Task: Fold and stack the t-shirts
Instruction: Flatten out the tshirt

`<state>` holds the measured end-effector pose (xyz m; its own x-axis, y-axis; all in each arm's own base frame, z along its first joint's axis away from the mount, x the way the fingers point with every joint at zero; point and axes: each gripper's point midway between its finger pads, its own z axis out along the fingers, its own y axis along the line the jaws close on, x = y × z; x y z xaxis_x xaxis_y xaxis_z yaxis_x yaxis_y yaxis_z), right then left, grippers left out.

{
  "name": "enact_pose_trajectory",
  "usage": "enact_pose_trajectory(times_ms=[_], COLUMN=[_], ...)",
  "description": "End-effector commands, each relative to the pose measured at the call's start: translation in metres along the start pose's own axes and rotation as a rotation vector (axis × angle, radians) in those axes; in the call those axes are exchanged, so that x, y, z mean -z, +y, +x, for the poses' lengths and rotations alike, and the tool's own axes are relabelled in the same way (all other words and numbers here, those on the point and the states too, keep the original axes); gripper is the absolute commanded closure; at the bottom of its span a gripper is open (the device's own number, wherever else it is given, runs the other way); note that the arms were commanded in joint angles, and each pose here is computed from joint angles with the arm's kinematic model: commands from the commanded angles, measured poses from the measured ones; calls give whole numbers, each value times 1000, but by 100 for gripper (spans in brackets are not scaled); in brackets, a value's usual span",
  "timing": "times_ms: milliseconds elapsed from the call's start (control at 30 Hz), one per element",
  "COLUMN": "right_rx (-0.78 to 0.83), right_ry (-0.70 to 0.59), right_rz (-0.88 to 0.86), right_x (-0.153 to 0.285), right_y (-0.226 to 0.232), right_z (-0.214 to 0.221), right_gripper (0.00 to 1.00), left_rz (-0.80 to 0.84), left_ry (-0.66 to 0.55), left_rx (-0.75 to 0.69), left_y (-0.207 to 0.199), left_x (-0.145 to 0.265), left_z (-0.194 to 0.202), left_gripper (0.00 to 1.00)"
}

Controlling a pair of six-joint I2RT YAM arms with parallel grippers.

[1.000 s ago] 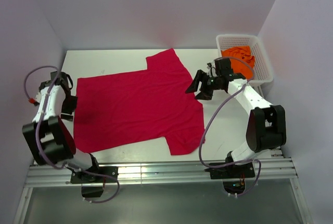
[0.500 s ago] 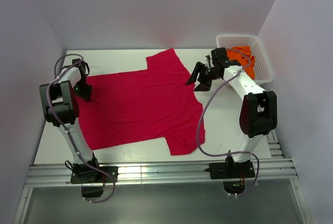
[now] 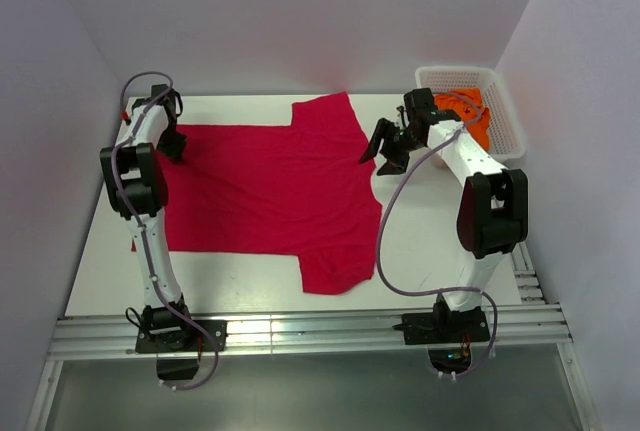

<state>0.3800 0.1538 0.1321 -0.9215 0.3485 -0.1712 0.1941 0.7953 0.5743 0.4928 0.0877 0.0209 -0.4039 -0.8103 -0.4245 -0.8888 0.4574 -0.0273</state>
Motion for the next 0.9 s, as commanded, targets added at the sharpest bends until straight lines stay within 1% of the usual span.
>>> enact_pose_trajectory(times_ms=[0, 67, 133, 167, 200, 233, 267, 300, 333, 367, 433, 467, 500, 533, 567, 600, 633, 667, 700, 733, 767, 800, 833, 867], right_rx=[29, 36, 48, 60, 76, 89, 105, 122, 146, 161, 206, 231, 231, 246, 254, 251, 254, 212, 159, 84, 16, 12, 30, 50], right_ry=[-19, -26, -38, -57, -71, -88, -120, -159, -207, -254, -319, -376, -416, -483, -498, -533, -608, -624, -634, -598, -471, -420, -310, -294], right_rz=[7, 3, -5, -11, -15, -15, -16, 16, 9, 33, 38, 27, 76, 83, 101, 108, 112, 115, 98, 55, 20, -18, -88, -74], right_x=[3, 5, 7, 11, 15, 19, 28, 35, 52, 62, 83, 105, 117, 141, 145, 154, 173, 163, 158, 149, 120, 114, 103, 99], right_y=[5, 7, 9, 12, 13, 15, 19, 16, 24, 24, 30, 40, 34, 39, 39, 39, 39, 29, 23, 16, 3, -2, 8, 5], right_z=[-8, -9, -11, -13, -15, -17, -19, -24, -27, -31, -32, -29, -28, -23, -11, -5, 2, 8, 14, 28, 49, 50, 65, 69], right_gripper=[31, 30, 28, 27, 26, 21, 16, 9, 0, 0, 0, 0, 0, 0, 0, 0, 0, 0, 0, 0, 0, 3, 7, 9], left_rz=[16, 47, 83, 114, 121, 127, 150, 136, 133, 134, 116, 130, 104, 93, 145, 185, 292, 346, 412, 559, 512, 469, 427, 347], left_ry=[40, 26, 1, -20, -30, -43, -67, -69, -81, -100, -124, -150, -215, -283, -361, -431, -461, -425, -352, -187, -98, -81, -79, -76], left_rx=[-16, -7, 3, 16, 21, 26, 39, 38, 42, 46, 35, 27, 2, -11, -48, -116, -168, -207, -254, -296, -290, -247, -242, -230], left_y=[-17, -23, -28, -30, -30, -28, -27, -19, -13, -2, 17, 31, 44, 53, 60, 59, 40, 48, 44, 35, 53, 64, 75, 98], left_x=[-17, -3, 11, 28, 36, 45, 64, 70, 79, 98, 118, 142, 156, 172, 211, 232, 256, 258, 252, 248, 223, 214, 211, 207], left_z=[8, -2, -12, -22, -26, -31, -41, -42, -46, -49, -51, -50, -57, -60, -48, -41, -20, 2, 24, 53, 69, 70, 73, 76], left_gripper=[71, 64, 42, 21, 13, 7, 3, 0, 0, 1, 0, 1, 2, 2, 1, 1, 1, 0, 0, 0, 1, 1, 1, 1])
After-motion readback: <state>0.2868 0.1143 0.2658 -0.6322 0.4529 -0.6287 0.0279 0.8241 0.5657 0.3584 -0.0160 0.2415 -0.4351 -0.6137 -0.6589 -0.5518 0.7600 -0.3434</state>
